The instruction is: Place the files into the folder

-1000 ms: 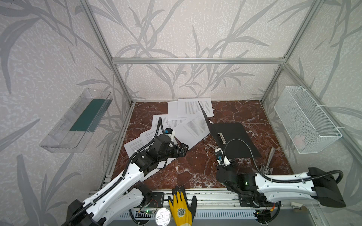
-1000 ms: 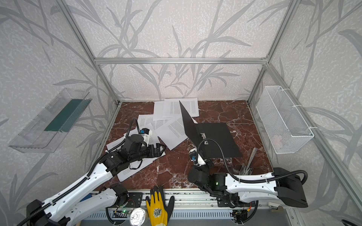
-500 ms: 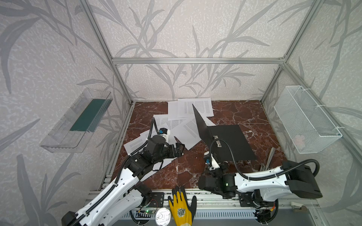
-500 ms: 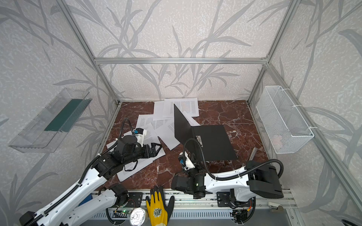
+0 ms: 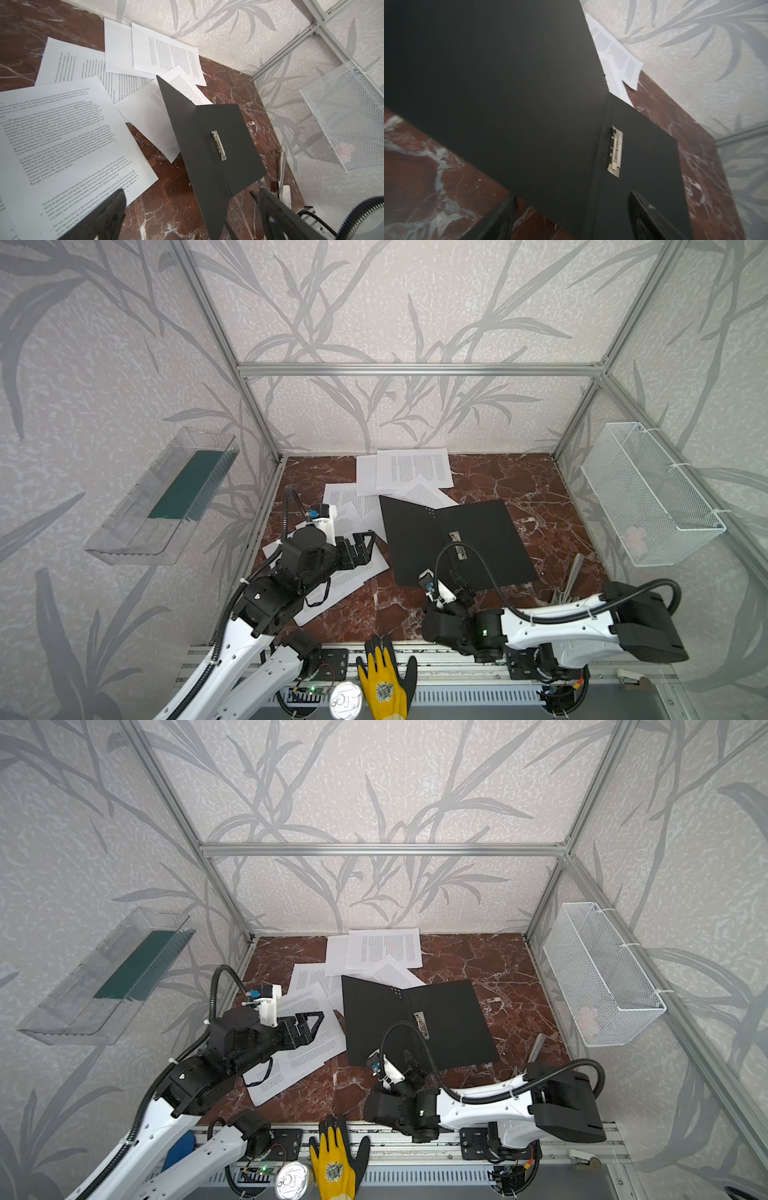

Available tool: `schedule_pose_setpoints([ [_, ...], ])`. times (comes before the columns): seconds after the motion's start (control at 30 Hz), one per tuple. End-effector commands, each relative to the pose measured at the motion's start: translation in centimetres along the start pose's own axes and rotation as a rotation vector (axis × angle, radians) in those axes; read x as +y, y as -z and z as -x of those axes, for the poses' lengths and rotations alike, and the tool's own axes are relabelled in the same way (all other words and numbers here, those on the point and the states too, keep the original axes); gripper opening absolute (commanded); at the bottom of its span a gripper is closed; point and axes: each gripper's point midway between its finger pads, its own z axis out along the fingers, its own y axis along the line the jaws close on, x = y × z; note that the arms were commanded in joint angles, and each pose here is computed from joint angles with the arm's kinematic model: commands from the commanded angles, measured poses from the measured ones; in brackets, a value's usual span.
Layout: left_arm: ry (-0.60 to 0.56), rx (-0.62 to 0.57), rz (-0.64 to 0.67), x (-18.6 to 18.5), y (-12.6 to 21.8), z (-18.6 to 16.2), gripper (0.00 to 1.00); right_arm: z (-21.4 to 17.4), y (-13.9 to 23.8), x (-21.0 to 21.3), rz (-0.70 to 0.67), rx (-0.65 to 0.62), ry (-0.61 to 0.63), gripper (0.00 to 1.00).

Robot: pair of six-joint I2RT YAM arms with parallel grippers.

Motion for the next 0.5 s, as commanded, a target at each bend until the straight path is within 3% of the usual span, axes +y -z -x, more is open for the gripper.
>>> schedule_pose_setpoints([
  [0.0, -0.025, -0.015, 0.035, 0.5, 1.2, 0.6, 0.99, 4.4, 0.8, 2.4, 0.279, -0.044, -0.083, 0.90],
  [0.23, -0.012, 0.153, -0.066, -1.2, -2.4, -2.5, 0.99, 3.7, -2.3, -0.6, 0.440, 0.137, -0.286, 0.93],
  [0.3, 0.002, 0.182, -0.091, -1.5, -3.5, -3.3, 0.99, 3.0, -3.5, -2.9, 0.359, 0.162, -0.317, 0.93],
  [0.47, 0.025, 0.325, -0.139, -1.9, -6.8, -6.5, 0.99, 0.1, -6.9, -8.5, 0.286, 0.262, -0.571, 0.86],
])
